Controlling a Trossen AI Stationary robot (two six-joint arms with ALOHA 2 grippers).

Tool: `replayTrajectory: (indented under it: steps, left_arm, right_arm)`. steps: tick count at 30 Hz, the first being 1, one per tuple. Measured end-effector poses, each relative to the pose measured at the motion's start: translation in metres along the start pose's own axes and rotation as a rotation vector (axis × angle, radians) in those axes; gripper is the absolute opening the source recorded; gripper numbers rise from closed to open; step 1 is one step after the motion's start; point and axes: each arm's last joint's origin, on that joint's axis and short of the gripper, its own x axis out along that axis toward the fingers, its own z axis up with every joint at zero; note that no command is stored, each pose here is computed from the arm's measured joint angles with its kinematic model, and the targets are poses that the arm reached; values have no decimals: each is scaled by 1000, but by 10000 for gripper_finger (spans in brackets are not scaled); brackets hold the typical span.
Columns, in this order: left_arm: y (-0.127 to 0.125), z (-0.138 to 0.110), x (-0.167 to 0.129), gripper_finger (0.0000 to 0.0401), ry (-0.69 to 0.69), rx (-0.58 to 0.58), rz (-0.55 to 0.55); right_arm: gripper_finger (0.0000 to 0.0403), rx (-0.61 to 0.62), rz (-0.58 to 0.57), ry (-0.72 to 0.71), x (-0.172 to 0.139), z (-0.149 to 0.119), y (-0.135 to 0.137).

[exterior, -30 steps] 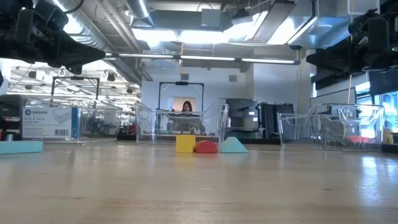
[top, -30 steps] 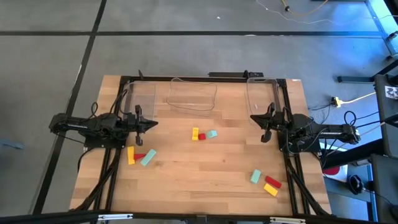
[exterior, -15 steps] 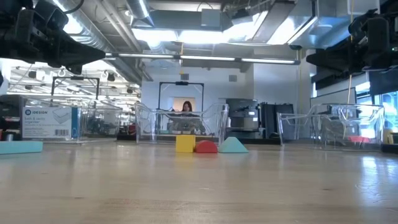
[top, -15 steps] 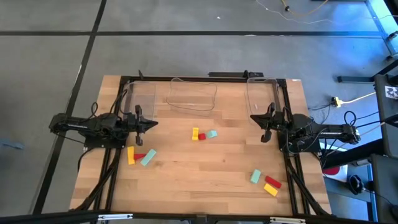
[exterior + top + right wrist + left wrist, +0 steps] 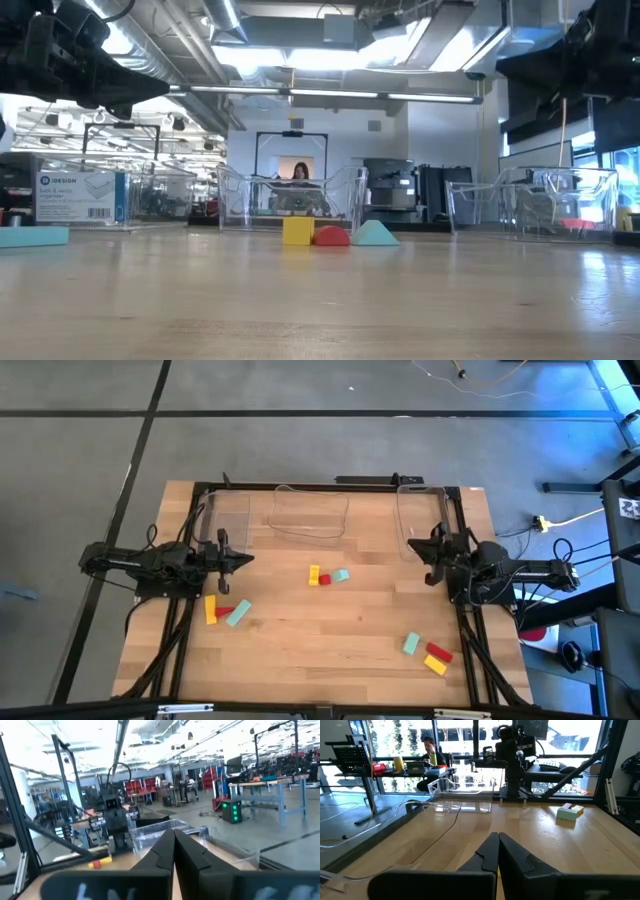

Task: Sort & place blocks by color
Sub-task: Put the right light blue block into the right transparent bin

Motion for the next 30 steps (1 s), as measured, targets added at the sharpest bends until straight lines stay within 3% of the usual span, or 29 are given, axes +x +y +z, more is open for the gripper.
replayTrajectory:
  steps: [5, 11, 15, 19, 22, 26, 30]
  left_arm:
    - [0, 0, 0, 0, 0, 0, 0]
    - [0, 0, 0, 0, 0, 0, 0]
    - [0, 0, 0, 0, 0, 0, 0]
    - [0, 0, 0, 0, 0, 0, 0]
    - [0, 0, 0, 0, 0, 0, 0]
    - [0, 0, 0, 0, 0, 0, 0]
    - [0, 0, 0, 0, 0, 0, 0]
  right_arm:
    - [43, 133, 91, -47, 0, 6, 3]
    - [170, 233, 152, 8, 3, 7, 6]
    - [249, 257, 288, 30, 8, 39, 16]
    - [275, 222, 255, 295, 16, 62, 23]
    - [277, 277, 244, 527, 22, 74, 29]
    - [277, 392, 272, 826, 32, 73, 42]
    - [277, 448, 228, 1084, 41, 62, 61]
